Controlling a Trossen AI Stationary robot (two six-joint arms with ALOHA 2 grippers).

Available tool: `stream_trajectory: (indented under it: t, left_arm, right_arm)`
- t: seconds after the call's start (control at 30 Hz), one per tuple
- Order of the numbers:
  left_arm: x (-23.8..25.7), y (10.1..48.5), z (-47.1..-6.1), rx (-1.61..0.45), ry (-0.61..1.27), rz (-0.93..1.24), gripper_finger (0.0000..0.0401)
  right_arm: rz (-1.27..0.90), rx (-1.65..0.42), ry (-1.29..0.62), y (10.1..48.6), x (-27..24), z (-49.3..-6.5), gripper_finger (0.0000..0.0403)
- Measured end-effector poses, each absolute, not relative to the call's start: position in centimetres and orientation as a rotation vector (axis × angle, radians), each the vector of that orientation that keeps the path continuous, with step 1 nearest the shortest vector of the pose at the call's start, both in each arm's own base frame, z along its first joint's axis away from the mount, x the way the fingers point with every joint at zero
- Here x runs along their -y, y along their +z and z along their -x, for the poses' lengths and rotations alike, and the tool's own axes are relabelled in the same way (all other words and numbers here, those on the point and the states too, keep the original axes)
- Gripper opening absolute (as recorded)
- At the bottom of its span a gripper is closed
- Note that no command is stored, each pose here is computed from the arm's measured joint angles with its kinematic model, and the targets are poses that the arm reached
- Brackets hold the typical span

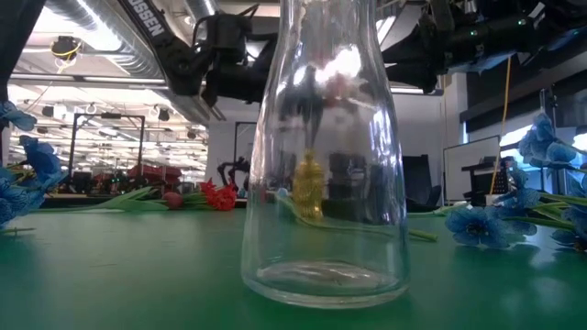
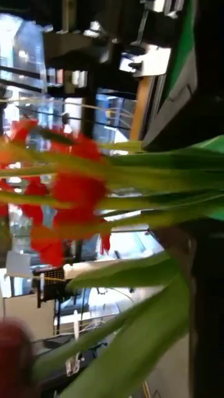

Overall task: Sort flowers into vase by color
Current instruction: Put the bottom red flowers into the yellow vase, then put the bottom white tulip into the transparent vase

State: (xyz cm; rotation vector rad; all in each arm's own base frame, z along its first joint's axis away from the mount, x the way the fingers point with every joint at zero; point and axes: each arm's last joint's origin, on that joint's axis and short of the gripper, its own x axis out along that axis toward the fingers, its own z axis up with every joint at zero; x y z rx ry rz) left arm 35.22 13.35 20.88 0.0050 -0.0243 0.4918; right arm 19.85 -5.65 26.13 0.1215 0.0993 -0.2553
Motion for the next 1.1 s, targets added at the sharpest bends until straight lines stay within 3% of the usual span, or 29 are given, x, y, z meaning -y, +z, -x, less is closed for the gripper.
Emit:
stream_trajectory:
  t: [0.13, 0.3, 0.43, 0.63, 0.77, 1.0, 1.1]
  left_arm:
    - [-12.3, 21.6, -34.9, -0.067, 0.509, -0.02, 0.0208]
    - [-10.0, 24.1, -33.1, -0.214, 0.578, -0.067, 0.0235]
    - [-7.8, 26.5, -30.8, -0.31, 0.621, -0.081, 0.0236]
    - [-5.7, 28.7, -26.9, -0.411, 0.648, 0.013, 0.0227]
    - [-5.3, 28.5, -24.8, -0.516, 0.678, 0.096, 0.0226]
    - [-5.1, 26.1, -22.8, -0.782, 0.767, 0.221, 0.0225]
    - [-4.8, 25.7, -22.7, -0.829, 0.716, 0.304, 0.0225]
  right_arm:
    - [-0.121, -0.099, -0.258, 26.1, 5.7, -19.8, 0.0237]
    - [-0.116, -0.1, -0.259, 26.1, 5.7, -19.8, 0.0237]
    - [-0.113, -0.104, -0.298, 26.1, 5.8, -19.8, 0.0237]
    - [-0.214, -0.218, -0.682, 24.4, 6.7, -19.2, 0.0237]
    - [-0.287, -0.305, -0.836, 23.2, 7.1, -18.5, 0.0237]
    - [-0.407, -0.387, -0.874, 22.1, 7.5, -17.7, 0.0237]
    - [-0.414, -0.369, -0.857, 22.2, 7.5, -18.0, 0.0237]
